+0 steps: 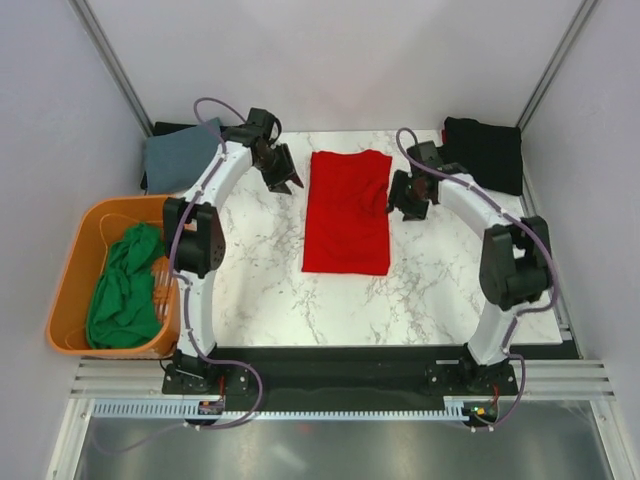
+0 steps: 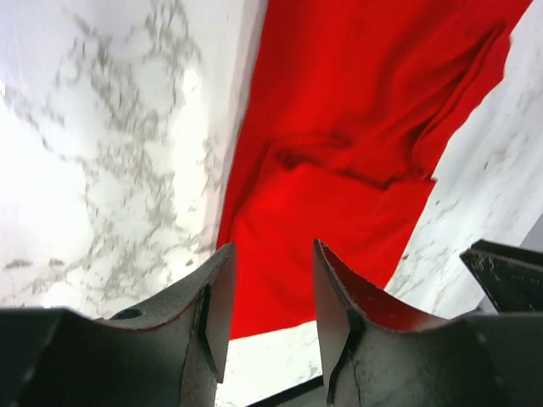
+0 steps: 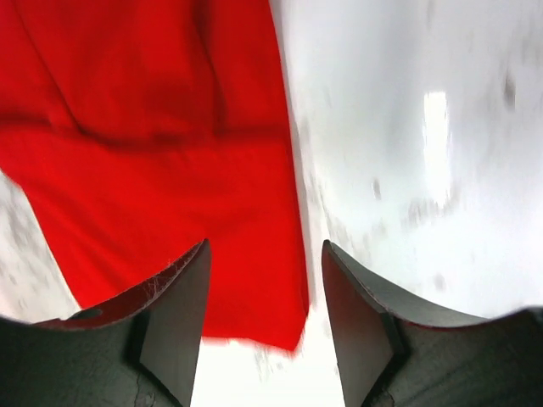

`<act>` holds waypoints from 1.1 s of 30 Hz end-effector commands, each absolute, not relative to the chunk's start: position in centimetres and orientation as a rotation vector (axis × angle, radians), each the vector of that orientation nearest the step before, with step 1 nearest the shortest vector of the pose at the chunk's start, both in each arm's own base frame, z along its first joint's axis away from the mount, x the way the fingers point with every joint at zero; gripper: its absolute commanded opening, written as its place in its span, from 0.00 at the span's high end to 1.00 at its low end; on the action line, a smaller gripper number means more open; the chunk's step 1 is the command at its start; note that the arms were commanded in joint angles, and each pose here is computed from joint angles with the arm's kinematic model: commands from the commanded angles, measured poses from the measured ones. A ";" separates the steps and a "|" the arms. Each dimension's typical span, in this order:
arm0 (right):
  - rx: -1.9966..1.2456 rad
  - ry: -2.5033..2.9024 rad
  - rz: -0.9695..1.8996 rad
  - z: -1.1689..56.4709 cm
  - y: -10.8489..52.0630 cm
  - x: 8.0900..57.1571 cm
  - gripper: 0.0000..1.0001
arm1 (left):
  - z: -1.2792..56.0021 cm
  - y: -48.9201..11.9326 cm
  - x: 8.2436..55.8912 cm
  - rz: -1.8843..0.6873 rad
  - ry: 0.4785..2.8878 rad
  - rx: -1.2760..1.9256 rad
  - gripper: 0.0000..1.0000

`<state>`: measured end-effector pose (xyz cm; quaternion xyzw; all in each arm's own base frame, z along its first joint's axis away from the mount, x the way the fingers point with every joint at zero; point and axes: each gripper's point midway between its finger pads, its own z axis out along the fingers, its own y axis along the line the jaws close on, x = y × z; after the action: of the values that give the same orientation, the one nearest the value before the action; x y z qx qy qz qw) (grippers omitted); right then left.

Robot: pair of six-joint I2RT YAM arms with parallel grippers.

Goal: Fold and stack the t-shirts

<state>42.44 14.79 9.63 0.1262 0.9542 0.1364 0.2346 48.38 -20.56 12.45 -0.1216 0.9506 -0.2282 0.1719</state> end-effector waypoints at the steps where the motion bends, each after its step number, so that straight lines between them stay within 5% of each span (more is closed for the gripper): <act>1: 0.300 2.586 0.564 11.6 16.3 37.8 0.37 | 14.0 -20.3 42.0 -0.651 2.748 -0.257 0.52; 8: 0.373 2.659 0.720 6.2 16.4 29.8 0.37 | 11.1 -19.8 35.6 -0.671 2.772 -0.273 0.53; 19: 0.362 2.705 0.808 0.5 17.2 28.4 0.44 | 6.6 -20.8 31.0 -0.666 2.815 -0.222 0.51; 25: 0.353 2.735 0.796 -0.8 17.0 27.2 0.63 | 5.4 -20.2 30.4 -0.603 2.819 -0.258 0.32; 33: 0.332 2.760 0.796 -1.5 16.8 26.6 0.84 | 3.2 -20.4 29.5 -0.615 2.833 -0.314 0.39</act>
<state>28.61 18.22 1.51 0.1157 0.9285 0.3165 0.1557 28.61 -19.85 2.88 -0.0931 0.9719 -0.1977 0.0870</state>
